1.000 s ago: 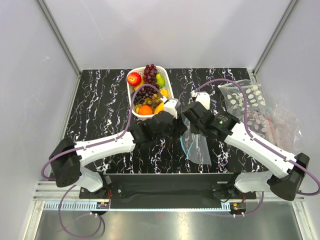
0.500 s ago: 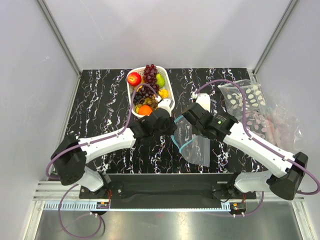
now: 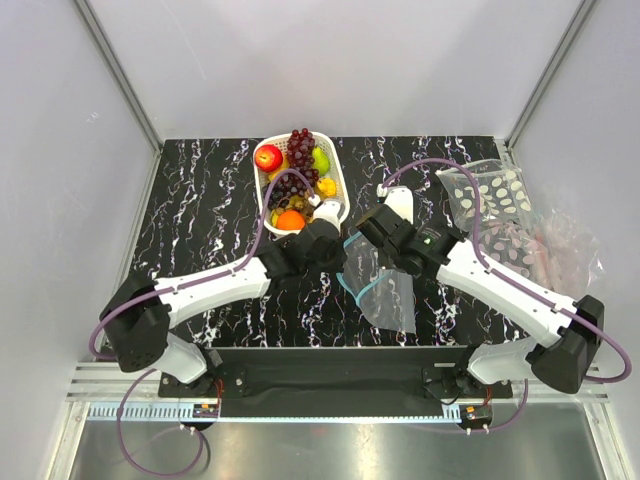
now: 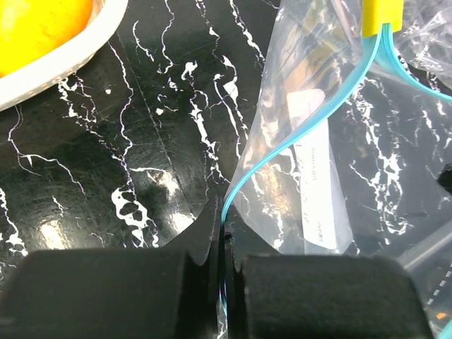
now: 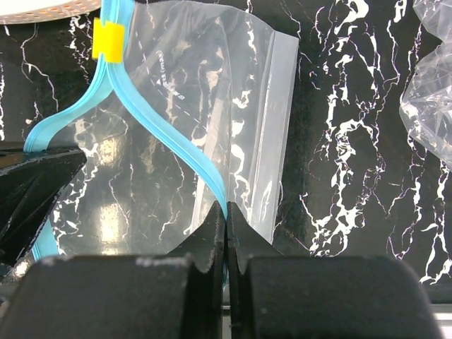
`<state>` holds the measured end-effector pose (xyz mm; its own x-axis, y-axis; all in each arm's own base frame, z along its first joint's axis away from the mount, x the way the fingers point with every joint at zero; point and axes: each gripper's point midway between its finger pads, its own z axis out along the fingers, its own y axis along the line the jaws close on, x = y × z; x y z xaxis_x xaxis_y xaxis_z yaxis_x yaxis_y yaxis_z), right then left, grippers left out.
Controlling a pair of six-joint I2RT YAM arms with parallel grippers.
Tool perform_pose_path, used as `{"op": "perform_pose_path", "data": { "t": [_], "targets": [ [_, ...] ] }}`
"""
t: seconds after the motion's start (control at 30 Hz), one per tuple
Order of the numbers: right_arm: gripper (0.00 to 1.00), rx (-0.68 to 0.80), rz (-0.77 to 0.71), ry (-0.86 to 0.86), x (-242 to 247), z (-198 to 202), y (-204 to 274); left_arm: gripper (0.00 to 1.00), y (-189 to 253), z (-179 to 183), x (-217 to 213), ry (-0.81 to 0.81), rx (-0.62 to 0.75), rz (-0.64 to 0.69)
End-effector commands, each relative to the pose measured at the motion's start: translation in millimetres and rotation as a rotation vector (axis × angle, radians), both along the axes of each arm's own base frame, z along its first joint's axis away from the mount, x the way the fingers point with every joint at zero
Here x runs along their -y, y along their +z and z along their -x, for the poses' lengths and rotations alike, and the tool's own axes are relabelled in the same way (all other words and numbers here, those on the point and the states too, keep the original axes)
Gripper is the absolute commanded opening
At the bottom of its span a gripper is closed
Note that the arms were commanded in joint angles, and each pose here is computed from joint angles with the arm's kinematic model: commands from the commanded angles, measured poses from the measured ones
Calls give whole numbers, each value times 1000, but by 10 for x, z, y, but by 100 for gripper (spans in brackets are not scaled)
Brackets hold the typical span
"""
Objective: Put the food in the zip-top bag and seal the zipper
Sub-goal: Open the zipper of the food storage bag.
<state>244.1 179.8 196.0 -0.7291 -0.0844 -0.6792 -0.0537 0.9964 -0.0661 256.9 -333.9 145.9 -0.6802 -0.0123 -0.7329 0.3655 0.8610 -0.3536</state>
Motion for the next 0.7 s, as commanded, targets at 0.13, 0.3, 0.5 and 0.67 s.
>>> {"op": "perform_pose_path", "data": {
  "t": [0.13,0.3,0.5,0.67],
  "targets": [
    [0,33,5,-40,48,-127,-56,0,-133,-195,-19,32,23,-4],
    [0,23,-26,-16,-4,-243,-117,0,-211,-272,-27,32,-17,6],
    [0,31,-20,-19,-52,-414,-154,17,-151,-416,-26,33,-20,19],
    [0,18,-8,-31,-46,-510,-189,46,-9,-438,-39,11,-1,16]
  ]
}}
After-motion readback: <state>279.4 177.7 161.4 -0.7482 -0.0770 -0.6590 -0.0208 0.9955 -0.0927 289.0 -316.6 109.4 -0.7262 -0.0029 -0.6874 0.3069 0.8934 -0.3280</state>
